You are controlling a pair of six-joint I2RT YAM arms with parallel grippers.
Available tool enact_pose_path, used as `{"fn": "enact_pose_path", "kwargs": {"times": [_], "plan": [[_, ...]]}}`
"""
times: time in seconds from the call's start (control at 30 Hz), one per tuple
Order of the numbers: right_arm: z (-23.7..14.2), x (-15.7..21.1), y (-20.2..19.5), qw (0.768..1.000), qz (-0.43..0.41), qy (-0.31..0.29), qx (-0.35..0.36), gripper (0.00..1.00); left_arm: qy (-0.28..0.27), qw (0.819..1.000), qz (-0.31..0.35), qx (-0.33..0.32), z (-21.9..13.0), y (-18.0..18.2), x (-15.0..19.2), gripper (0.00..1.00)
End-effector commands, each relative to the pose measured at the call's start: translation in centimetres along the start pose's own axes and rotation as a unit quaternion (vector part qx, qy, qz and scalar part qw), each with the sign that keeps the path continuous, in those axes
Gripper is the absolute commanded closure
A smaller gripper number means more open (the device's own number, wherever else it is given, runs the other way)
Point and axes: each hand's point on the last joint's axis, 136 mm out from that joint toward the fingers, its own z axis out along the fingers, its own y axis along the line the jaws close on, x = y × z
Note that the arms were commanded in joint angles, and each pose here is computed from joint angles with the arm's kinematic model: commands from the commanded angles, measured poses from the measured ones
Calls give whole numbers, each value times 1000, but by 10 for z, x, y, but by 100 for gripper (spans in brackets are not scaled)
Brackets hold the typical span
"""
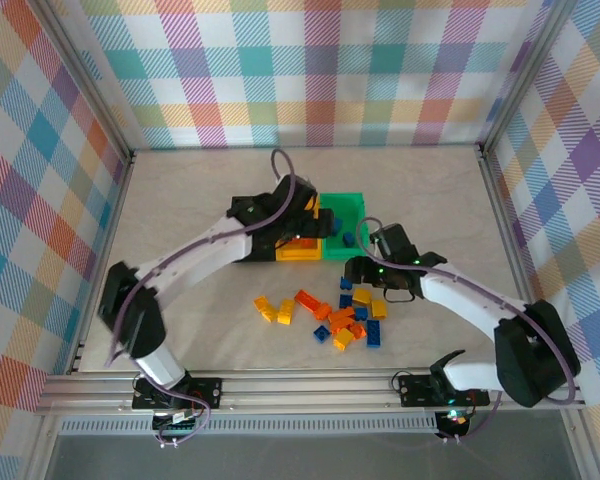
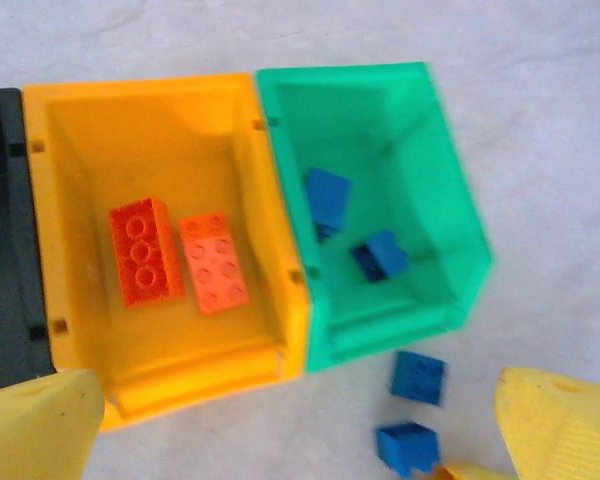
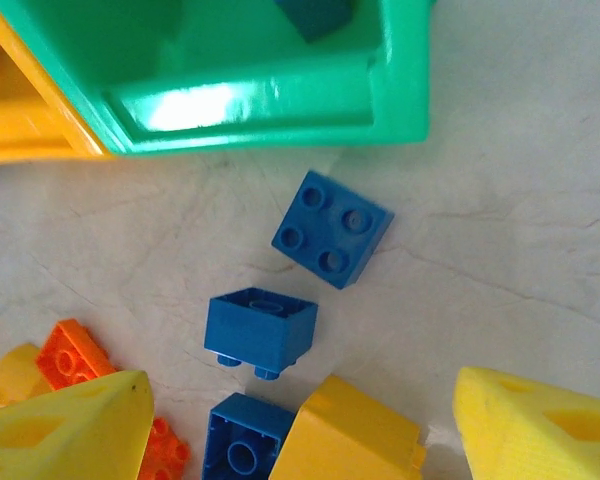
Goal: Sort the legos into containers by color
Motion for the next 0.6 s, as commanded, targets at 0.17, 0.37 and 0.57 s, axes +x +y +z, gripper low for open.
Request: {"fn": "enact_pose_path", "kwargs": {"times": [0.17,0.37,0.57], "plan": [[28,1,17,998,-20,10,51,23,8,998,-61,7,-24,37,77,0],[43,7,16,996,-20,25,81,36,-11,997,-81,-13,-39,70,100,0],[50,5,14,995,-15,22,99,51,-8,996,-89,-25,-38,82,113,0]]}}
